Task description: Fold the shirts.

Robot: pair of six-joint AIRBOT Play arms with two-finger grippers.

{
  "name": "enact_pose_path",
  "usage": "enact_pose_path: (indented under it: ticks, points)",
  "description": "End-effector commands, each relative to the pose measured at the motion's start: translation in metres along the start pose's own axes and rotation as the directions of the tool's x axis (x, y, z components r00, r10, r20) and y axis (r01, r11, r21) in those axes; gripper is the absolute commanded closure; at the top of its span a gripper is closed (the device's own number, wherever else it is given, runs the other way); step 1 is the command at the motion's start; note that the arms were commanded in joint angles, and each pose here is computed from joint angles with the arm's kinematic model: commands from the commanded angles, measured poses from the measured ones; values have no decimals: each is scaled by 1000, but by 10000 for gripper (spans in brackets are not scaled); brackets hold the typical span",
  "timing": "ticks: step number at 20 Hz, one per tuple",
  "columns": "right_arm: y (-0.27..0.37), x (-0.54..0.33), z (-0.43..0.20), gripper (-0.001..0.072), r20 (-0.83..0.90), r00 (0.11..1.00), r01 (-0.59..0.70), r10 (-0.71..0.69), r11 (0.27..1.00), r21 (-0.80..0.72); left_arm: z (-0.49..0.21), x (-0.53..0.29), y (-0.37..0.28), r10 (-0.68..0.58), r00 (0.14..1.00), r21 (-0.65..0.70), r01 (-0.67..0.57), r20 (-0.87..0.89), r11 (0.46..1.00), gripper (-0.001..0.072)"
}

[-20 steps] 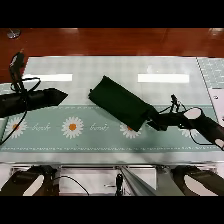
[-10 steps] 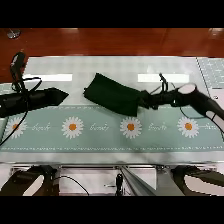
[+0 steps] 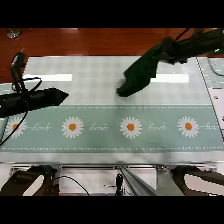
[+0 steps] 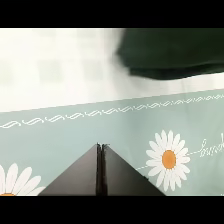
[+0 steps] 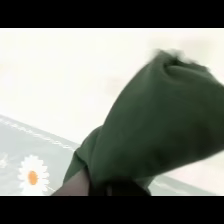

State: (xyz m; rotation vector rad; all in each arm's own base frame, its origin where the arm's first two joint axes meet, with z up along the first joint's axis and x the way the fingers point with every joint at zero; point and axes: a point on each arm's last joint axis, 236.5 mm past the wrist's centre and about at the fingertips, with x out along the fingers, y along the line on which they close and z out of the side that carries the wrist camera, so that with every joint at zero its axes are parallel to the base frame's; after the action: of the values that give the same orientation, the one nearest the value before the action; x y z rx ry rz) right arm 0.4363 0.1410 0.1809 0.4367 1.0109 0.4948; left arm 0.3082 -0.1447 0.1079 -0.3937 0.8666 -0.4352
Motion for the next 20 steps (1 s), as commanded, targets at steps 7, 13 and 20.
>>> enact_pose_path:
  ticks: [7,13,20]
  points:
    - [-127,-187,-32,688,56,890,403,-453,837,371,0,0,0,1,1000,0,-1,2,1000,683]
    - [-204,-256,-167,687,-197,727,611,-658,487,624,1,0,0,1,1000,1,-1,3,1000,683]
    - [-242,-291,-331,678,-460,504,583,-731,-105,806,2,0,0,1,1000,0,-1,10,1000,683]
